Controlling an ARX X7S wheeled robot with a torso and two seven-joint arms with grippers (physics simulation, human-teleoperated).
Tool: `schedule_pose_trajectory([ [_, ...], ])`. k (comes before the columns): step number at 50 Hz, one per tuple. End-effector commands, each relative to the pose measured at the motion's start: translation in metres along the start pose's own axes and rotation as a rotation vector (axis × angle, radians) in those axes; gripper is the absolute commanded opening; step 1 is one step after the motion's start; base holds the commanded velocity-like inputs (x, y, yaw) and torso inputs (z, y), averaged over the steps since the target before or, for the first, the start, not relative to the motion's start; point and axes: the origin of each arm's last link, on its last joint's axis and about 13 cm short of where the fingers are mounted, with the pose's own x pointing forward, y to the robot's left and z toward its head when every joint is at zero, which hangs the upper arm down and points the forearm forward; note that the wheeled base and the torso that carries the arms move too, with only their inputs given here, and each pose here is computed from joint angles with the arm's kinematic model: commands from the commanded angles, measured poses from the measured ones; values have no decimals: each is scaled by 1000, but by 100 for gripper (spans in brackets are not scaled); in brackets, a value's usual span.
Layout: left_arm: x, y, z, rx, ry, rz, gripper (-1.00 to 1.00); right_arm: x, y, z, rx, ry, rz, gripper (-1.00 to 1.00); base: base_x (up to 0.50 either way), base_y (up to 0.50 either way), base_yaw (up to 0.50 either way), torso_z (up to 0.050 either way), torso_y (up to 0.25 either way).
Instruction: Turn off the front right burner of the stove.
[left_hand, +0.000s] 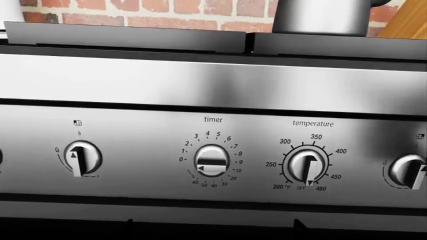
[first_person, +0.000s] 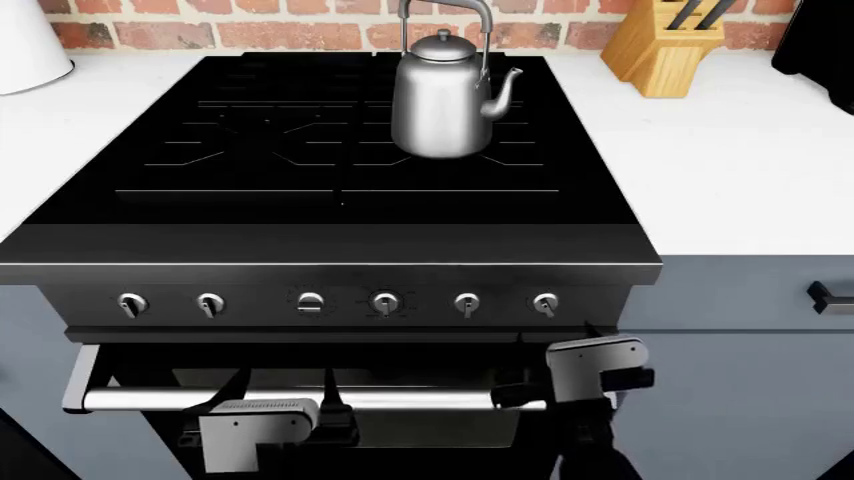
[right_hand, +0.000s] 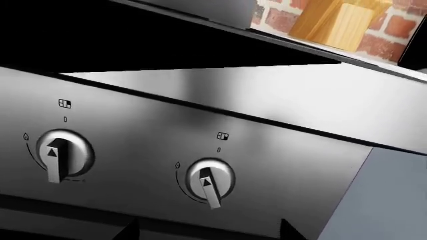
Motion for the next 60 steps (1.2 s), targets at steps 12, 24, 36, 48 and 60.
schedule_pose_trajectory([
  [12, 1, 0, 0, 2, 0, 1, 100, 11, -1, 1, -83, 31, -37, 100, 0, 0, 0, 0, 0],
  [24, 1, 0, 0, 3, 1, 1, 100, 17, 2, 1, -113, 42, -22, 100, 0, 0, 0, 0, 0],
  [36, 1, 0, 0, 3, 0, 2, 100, 25, 5, 1, -125, 41, -6, 100, 0, 0, 0, 0, 0],
  [48, 0, 0, 0, 5, 0, 2, 100, 31, 6, -2, -134, 53, -11, 100, 0, 0, 0, 0, 0],
  [60, -1, 0, 0, 7, 0, 1, 100, 37, 5, -1, -165, 57, -23, 100, 0, 0, 0, 0, 0],
])
